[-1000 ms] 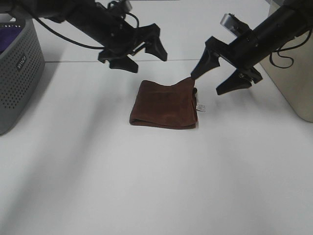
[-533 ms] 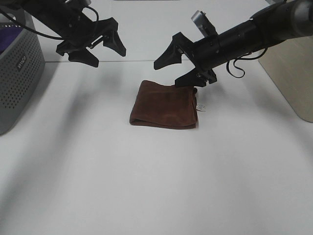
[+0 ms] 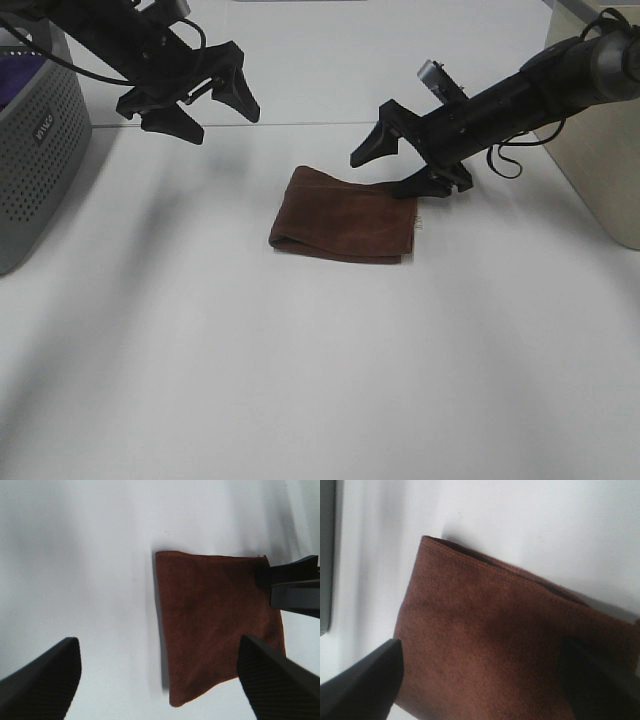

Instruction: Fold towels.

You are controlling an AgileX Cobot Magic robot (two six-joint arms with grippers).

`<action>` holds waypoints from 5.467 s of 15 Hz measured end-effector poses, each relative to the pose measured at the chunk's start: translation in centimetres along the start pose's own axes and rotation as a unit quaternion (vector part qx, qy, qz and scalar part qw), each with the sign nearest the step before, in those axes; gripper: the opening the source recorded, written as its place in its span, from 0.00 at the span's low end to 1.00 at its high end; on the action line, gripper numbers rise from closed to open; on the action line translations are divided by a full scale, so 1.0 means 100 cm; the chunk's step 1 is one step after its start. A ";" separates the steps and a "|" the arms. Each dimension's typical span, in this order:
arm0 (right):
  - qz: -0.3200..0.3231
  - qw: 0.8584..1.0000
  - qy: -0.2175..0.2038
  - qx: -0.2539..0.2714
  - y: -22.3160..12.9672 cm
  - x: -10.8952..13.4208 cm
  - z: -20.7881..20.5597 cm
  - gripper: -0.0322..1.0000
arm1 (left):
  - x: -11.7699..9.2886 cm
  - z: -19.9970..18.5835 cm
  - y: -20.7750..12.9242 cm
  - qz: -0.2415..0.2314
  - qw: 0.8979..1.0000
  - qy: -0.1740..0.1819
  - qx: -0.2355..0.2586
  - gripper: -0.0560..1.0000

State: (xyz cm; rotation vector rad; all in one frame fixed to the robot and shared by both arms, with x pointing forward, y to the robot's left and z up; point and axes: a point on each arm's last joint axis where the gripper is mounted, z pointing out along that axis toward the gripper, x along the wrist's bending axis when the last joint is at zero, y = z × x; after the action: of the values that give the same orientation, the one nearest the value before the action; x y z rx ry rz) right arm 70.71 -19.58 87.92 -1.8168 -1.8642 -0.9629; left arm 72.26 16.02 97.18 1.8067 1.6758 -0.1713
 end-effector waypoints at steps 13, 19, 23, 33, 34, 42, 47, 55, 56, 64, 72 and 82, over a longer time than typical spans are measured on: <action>-0.133 0.970 -0.182 0.091 -0.044 0.134 -0.138 0.81 | -0.048 -0.131 -0.011 0.106 0.989 0.105 0.024 0.82; -0.188 0.943 -0.269 0.058 -0.110 0.197 -0.181 0.81 | -0.080 -0.268 -0.096 0.113 0.974 0.183 -0.066 0.82; -0.174 0.933 -0.294 0.111 -0.198 0.162 -0.203 0.81 | -0.059 -0.296 -0.230 0.101 0.974 0.189 -0.075 0.82; -0.247 0.922 -0.298 -0.026 -0.353 0.091 -0.239 0.80 | -0.013 -0.289 -0.394 0.174 0.947 0.170 -0.211 0.82; -0.254 0.920 -0.294 -0.040 -0.357 0.091 -0.242 0.80 | -0.013 -0.289 -0.395 0.179 0.945 0.169 -0.215 0.82; -0.320 0.902 -0.245 -0.152 -0.392 0.095 -0.265 0.77 | -0.015 -0.284 -0.397 0.215 0.940 0.153 -0.218 0.82; -0.320 0.903 -0.243 -0.152 -0.392 0.095 -0.265 0.77 | -0.015 -0.284 -0.397 0.221 0.939 0.153 -0.217 0.82; -0.270 0.906 -0.275 -0.176 -0.390 0.093 -0.267 0.77 | -0.014 -0.285 -0.396 0.189 0.938 0.179 -0.229 0.82; -0.259 0.906 -0.281 -0.182 -0.390 0.092 -0.268 0.77 | -0.013 -0.285 -0.397 0.181 0.937 0.187 -0.235 0.82; -0.210 0.861 -0.321 -0.333 -0.424 0.094 -0.279 0.77 | -0.017 -0.296 -0.419 0.185 0.908 0.199 -0.319 0.82; -0.211 0.861 -0.321 -0.335 -0.425 0.093 -0.279 0.77 | -0.017 -0.296 -0.419 0.185 0.908 0.199 -0.319 0.82; -0.211 0.861 -0.321 -0.335 -0.425 0.093 -0.279 0.77 | -0.017 -0.296 -0.419 0.185 0.908 0.199 -0.319 0.82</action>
State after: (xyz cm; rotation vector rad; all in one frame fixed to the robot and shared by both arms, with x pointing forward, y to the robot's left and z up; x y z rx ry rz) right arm 22.82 -29.30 104.63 -2.3917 -2.6509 -1.4164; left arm 23.25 28.98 105.36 1.6496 1.3642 0.8676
